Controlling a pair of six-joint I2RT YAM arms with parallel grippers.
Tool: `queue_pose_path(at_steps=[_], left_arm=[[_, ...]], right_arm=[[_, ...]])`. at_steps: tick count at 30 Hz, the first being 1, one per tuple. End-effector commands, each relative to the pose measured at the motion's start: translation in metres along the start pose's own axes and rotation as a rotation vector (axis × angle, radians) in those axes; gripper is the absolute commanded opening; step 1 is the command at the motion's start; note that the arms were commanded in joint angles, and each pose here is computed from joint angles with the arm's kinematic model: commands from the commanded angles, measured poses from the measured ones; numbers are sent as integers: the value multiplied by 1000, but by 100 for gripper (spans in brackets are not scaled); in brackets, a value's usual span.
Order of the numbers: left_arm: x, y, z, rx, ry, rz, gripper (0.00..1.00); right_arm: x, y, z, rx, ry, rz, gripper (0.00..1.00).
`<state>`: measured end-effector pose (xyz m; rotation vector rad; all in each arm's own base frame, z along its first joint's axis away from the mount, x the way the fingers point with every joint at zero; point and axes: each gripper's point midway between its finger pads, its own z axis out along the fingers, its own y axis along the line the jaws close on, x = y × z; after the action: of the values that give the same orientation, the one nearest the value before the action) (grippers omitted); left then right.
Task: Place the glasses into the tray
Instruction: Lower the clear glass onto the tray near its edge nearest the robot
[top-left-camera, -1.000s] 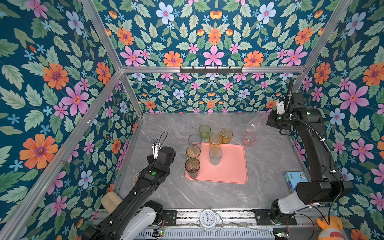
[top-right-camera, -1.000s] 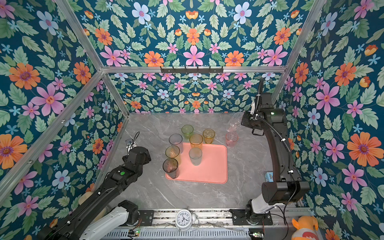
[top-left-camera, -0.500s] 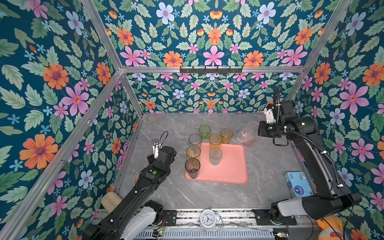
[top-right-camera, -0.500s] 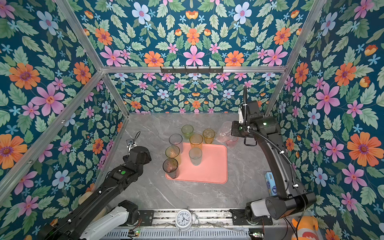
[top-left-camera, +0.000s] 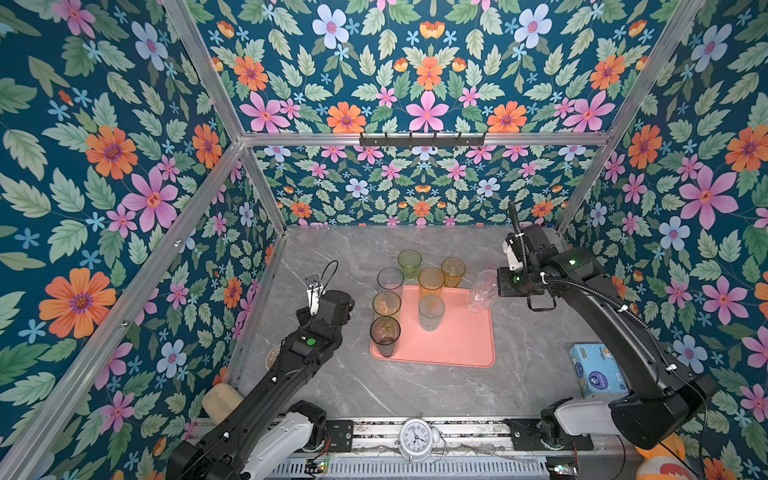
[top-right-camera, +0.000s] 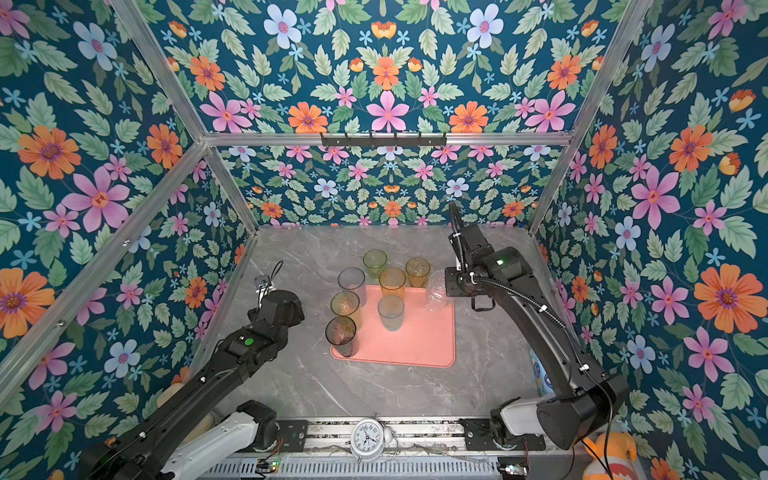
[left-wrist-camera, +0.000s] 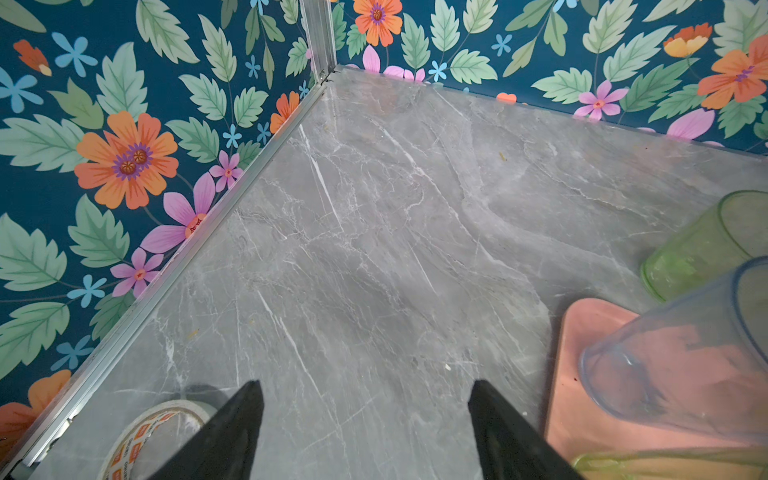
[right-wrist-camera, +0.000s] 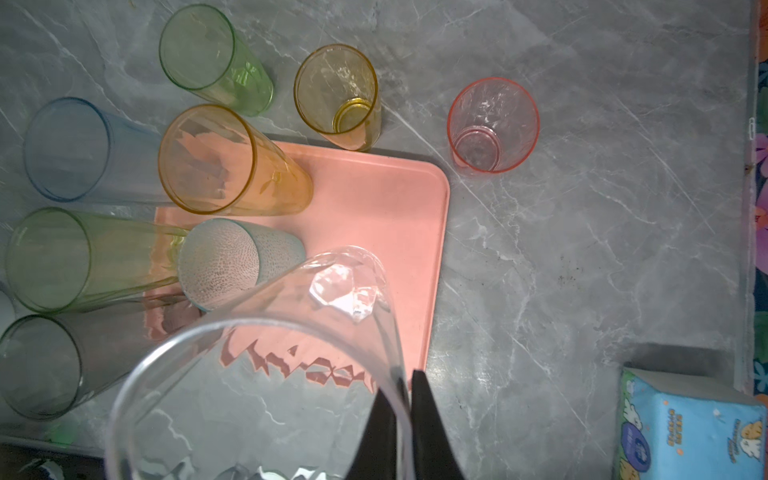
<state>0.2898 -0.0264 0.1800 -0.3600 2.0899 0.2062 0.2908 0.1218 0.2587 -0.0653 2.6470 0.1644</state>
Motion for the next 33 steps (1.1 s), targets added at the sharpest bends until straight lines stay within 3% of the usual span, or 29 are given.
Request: queue_pose_path(at_steps=[1,19,33], left_arm=[[-8,-3,-1,11,-22,-14,80],[-1,-2,0,14,-11,-16,80],[4,2,0,10,-9,-17,80]], right_arm=[[4,7,6,2,5,0,0],[69,59,64,-14,154,-86,0],[86,94,83,-6,198,-171,0]])
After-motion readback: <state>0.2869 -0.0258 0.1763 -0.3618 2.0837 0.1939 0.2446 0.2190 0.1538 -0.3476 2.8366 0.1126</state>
